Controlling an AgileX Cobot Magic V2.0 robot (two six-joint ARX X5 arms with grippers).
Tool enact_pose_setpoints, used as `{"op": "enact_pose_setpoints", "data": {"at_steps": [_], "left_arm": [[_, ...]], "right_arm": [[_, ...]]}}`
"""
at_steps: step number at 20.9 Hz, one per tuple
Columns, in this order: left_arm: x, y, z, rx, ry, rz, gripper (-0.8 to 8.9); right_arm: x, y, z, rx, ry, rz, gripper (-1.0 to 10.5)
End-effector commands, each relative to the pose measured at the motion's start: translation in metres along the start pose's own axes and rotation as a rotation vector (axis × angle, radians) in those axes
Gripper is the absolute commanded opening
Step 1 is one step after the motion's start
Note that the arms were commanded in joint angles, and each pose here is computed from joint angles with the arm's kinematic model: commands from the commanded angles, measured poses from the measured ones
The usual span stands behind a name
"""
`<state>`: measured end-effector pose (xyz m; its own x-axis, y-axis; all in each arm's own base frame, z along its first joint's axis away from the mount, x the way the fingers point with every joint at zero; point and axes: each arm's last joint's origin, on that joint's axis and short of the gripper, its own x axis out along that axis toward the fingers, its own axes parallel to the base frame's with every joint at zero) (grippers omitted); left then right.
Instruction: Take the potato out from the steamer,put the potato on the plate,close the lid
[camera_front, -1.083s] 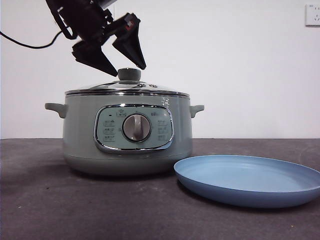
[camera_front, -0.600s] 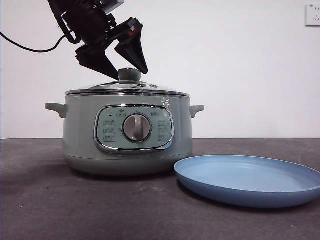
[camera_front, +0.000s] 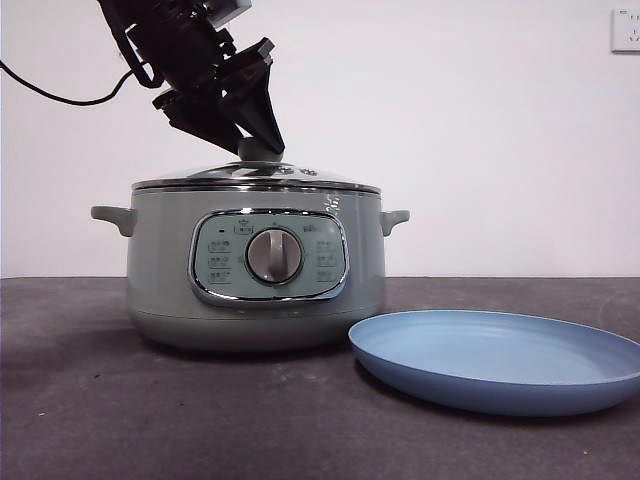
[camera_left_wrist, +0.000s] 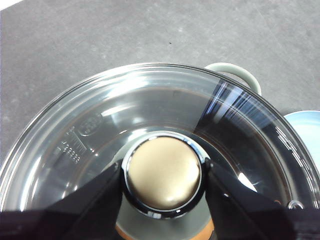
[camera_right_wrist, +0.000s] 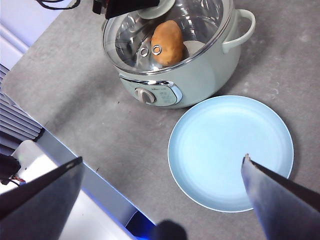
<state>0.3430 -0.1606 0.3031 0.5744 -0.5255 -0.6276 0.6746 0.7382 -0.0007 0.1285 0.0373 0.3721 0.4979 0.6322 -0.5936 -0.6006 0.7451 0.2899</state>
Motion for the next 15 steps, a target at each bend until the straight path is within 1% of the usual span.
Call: {"op": "enact_pose_setpoints", "data": {"at_steps": [1,4,8,11,15], "left_arm": [[0.000,-0.002,0.002,-0.010,-0.013,-0.018,-0.09],[-0.015,-0.003,0.010,-0.027,-0.068,-0.005,-0.09],[-0.056,-0.009,0.022,-0.007,-0.163,0.020,-0.09],[-0.100,-0.013,0.027,-0.005,-0.231,0.058,-0.09],[-0.175,-0.025,0.017,-0.034,-0.273,0.147,-0.09]], "right_arm": [[0.000,0.000,0.001,0.002,-0.004,0.000,6.9],[0.000,0.000,0.001,0.001,-0.006,-0.001,6.9],[0.003,-0.002,0.003,0.022,-0.010,0.000,6.9],[0.009,-0.006,0.011,0.029,-0.032,0.003,6.9],[0.034,-0.010,0.030,0.041,-0.066,0.055,6.9]]}}
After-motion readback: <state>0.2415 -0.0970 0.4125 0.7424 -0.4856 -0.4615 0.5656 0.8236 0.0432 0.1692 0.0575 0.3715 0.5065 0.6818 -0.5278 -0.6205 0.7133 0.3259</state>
